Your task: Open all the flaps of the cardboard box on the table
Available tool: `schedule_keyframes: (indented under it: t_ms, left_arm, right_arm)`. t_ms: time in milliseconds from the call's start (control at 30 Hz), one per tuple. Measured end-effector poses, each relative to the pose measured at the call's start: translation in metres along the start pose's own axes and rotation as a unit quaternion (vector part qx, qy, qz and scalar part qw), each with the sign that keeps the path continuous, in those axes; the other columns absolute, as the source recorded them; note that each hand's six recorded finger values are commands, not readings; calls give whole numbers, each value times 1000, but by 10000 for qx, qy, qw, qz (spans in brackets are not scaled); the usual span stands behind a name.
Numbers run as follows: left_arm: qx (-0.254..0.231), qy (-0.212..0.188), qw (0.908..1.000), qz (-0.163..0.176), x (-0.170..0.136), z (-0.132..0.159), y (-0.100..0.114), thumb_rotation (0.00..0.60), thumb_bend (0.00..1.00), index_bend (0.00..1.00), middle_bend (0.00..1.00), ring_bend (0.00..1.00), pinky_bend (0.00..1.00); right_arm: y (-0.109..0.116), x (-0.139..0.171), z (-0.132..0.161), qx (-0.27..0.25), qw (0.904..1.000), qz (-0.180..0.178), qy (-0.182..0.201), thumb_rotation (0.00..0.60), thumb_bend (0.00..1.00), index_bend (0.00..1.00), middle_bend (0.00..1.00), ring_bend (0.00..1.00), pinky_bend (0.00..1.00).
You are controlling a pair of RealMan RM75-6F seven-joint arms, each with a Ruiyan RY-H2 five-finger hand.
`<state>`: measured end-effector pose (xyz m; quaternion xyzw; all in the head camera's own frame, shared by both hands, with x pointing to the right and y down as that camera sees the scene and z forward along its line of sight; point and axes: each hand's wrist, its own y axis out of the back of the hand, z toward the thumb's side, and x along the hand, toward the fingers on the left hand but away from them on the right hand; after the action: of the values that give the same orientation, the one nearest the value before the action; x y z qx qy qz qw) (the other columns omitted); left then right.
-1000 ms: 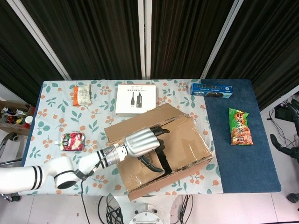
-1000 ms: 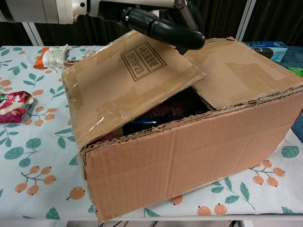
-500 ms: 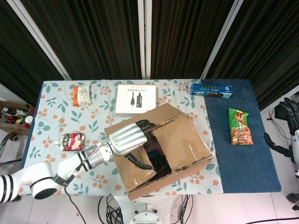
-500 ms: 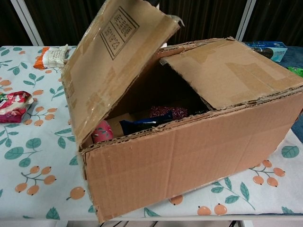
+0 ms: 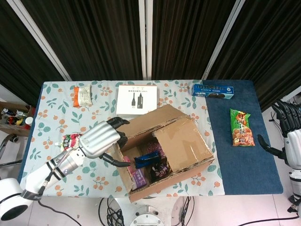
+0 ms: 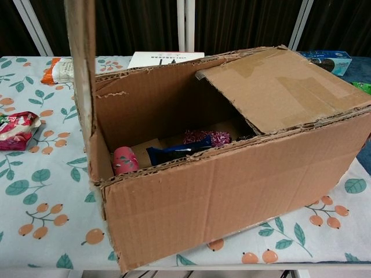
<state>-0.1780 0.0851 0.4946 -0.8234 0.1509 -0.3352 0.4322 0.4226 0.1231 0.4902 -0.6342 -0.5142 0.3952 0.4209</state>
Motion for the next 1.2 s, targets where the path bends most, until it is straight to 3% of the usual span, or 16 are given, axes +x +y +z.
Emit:
schedule_keyframes:
  t_ms: [467,600,667,733,800,833,867,933,1033,1200]
  left_arm:
    - [-223,972,9949,143,-68,-46,6,12,0,664,682,218,166]
    - [-399,1388,9893,186,-90,-69,2,3,0,664,678,219,166]
    - [-482,1590,9857,293,-101,-80,2,2,0,649,626,219,167]
    - [-542,1772,9817,443,-110,-91,1,1,0,575,531,218,170]
    - [-564,2045,9752,639,-124,-107,-1,16,0,416,420,204,172]
    - [-542,2189,9717,708,-132,-115,-4,57,0,308,353,188,173]
    - [-492,2410,9662,772,-144,-126,-8,109,0,217,287,169,174]
    - [-383,2750,9571,827,-162,-140,-17,183,0,134,201,146,174]
    - [-246,3146,9443,933,-186,-156,-34,224,0,109,155,131,175]
    - [-201,3455,9310,1161,-214,-166,-63,229,0,108,148,125,175]
  right_arm:
    - [-16,1,22,46,9994,262,237,600,218,0,0,0,0]
    - [-24,1,33,101,9982,414,423,600,242,0,0,0,0]
    - [-29,0,42,104,9969,519,586,600,281,0,0,0,0]
    - [-35,-2,50,102,9953,629,730,600,324,0,0,0,0]
    - [-42,-5,61,102,9927,793,901,600,364,0,0,0,0]
    - [-46,-6,66,99,9912,876,984,600,388,0,0,0,0]
    - [-51,-9,73,97,9889,996,1099,600,432,0,1,0,0]
    - [-60,-13,85,91,9844,1196,1287,600,514,1,22,0,0]
    - [-76,-23,110,84,9733,1564,1680,600,674,79,116,0,0]
    - [-105,-42,161,210,9428,2166,2525,600,905,361,262,0,0]
